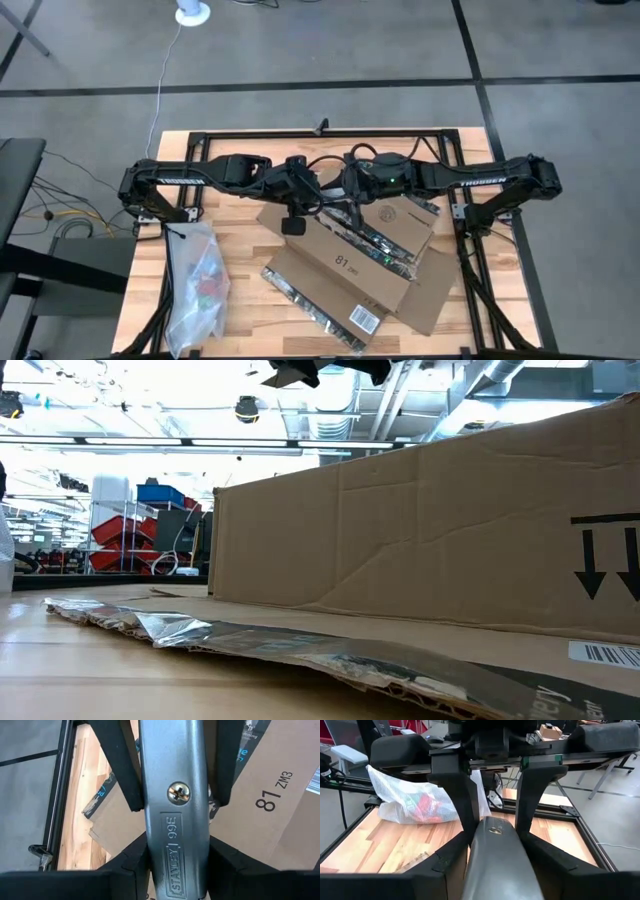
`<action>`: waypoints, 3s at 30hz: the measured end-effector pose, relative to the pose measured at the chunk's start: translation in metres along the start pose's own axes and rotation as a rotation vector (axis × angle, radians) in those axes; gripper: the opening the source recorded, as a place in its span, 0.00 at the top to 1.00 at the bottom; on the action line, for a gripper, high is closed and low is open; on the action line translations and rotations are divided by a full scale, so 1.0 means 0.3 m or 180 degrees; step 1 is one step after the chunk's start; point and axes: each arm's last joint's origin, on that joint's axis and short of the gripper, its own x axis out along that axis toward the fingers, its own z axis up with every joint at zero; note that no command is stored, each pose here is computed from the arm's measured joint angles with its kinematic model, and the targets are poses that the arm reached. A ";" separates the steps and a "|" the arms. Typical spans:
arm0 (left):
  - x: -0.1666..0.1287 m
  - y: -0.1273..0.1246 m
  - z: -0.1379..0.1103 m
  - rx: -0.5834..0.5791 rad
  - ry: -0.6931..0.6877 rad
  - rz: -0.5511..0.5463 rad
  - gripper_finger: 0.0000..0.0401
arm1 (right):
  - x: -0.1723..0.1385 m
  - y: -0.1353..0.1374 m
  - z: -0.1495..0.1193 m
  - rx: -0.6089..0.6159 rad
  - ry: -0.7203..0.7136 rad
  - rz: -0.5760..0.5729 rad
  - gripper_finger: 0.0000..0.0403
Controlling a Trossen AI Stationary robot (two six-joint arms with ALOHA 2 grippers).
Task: Unpack boxes
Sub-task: Break down the box until it is fully flat
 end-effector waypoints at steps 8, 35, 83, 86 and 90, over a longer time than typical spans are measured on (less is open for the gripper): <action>0.000 0.000 -0.001 -0.0001 0.0008 0.0000 0.70 | 0.000 0.000 0.000 -0.0001 -0.0002 -0.0006 0.66; -0.008 0.007 0.001 -0.0078 -0.0010 0.0117 0.37 | -0.133 -0.100 0.020 0.0003 0.0115 -0.0207 0.71; 0.475 0.078 -0.321 -0.0952 0.1041 -0.0263 0.37 | -0.702 0.190 -0.244 0.1937 0.1326 0.0082 0.71; 0.431 0.104 -0.291 -0.0994 0.0855 -0.0214 0.37 | -0.649 0.211 -0.234 0.1881 0.1353 0.0054 0.71; 0.335 0.126 -0.217 -0.1005 0.0522 -0.0171 0.38 | -0.583 0.242 -0.253 0.1802 0.1690 -0.0020 0.71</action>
